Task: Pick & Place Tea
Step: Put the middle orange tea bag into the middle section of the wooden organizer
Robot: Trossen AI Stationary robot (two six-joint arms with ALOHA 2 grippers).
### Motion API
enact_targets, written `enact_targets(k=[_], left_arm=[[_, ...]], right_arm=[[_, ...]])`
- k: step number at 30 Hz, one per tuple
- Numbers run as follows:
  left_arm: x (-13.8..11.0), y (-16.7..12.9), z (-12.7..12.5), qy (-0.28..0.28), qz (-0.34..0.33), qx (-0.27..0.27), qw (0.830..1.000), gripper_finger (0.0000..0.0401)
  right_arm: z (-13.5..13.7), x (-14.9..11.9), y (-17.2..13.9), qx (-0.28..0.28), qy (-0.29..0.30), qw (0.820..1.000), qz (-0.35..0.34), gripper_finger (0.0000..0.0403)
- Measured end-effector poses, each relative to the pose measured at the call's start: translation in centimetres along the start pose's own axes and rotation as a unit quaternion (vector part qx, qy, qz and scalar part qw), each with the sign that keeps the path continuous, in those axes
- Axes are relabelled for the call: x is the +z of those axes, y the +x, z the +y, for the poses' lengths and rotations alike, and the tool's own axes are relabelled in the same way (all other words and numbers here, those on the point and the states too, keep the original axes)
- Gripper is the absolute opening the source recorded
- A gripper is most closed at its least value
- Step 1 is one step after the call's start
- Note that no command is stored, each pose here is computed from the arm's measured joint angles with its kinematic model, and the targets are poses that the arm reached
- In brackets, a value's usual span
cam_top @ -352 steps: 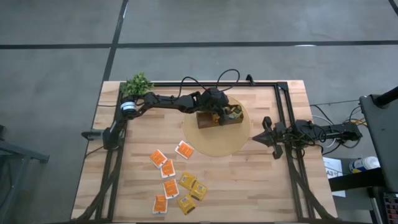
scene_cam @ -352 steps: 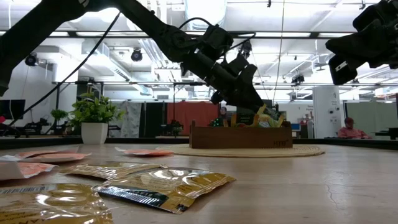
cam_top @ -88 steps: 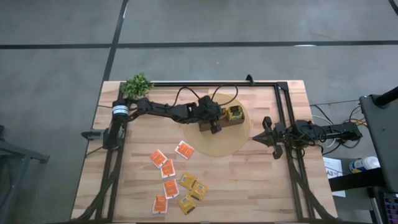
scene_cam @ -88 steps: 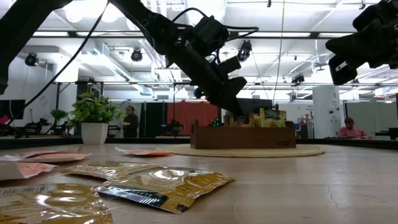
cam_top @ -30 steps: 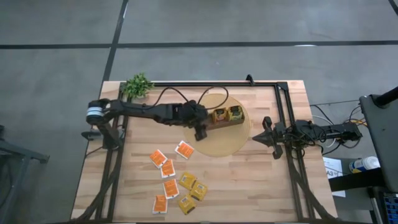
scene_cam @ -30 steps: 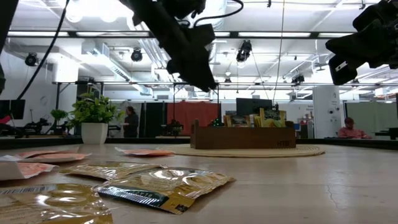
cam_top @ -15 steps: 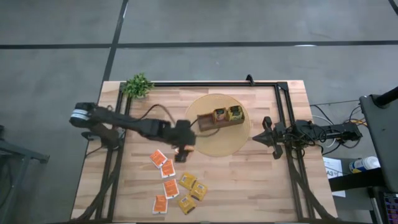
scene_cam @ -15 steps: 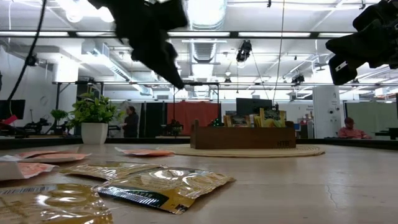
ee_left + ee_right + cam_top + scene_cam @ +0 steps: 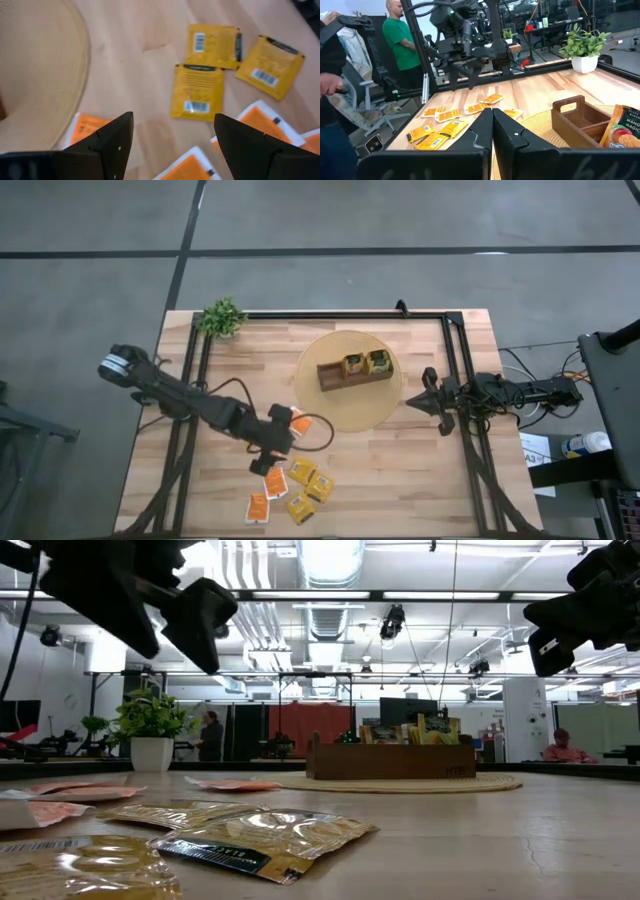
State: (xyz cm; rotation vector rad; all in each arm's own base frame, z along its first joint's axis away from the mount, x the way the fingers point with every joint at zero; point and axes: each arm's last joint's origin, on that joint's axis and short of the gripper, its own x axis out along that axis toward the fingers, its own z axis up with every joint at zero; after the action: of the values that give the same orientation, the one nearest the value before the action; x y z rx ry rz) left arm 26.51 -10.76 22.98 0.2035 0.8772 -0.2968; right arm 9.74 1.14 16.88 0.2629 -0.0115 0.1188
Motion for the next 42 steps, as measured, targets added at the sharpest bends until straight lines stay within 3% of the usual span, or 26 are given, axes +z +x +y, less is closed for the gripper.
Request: enact_targets(k=[3,11,14,21,32,42], left_arm=[[0.6,0.4,-0.6,-0.015,0.002,-0.006,1.0,0.0271],[3.1,1.9,-1.8,-0.15,0.015,-0.022,0.988,0.0271],[4.3,2.6,-1.9,-0.17,0.027,-0.024,0.985,0.0271],[6.4,4.8,-3.5,-0.052,0.043,-0.054,0.996,0.0271],[7.4,9.3,-6.5,0.013,0.07,-0.067,0.995,0.0271],[6.9,10.8,-8.0,0.067,0.084,-0.049,0.993,0.0271]], right_arm=[[0.0,0.0,0.0,0.0,0.0,1.0,0.0,0.0008],[0.0,0.0,0.0,0.0,0.0,1.0,0.0,0.0008],[0.0,0.0,0.0,0.0,0.0,1.0,0.0,0.0008],[0.0,0.0,0.0,0.0,0.0,1.0,0.0,0.0008],[0.0,0.0,0.0,0.0,0.0,1.0,0.0,0.0008],[0.0,0.0,0.0,0.0,0.0,1.0,0.0,0.0008]])
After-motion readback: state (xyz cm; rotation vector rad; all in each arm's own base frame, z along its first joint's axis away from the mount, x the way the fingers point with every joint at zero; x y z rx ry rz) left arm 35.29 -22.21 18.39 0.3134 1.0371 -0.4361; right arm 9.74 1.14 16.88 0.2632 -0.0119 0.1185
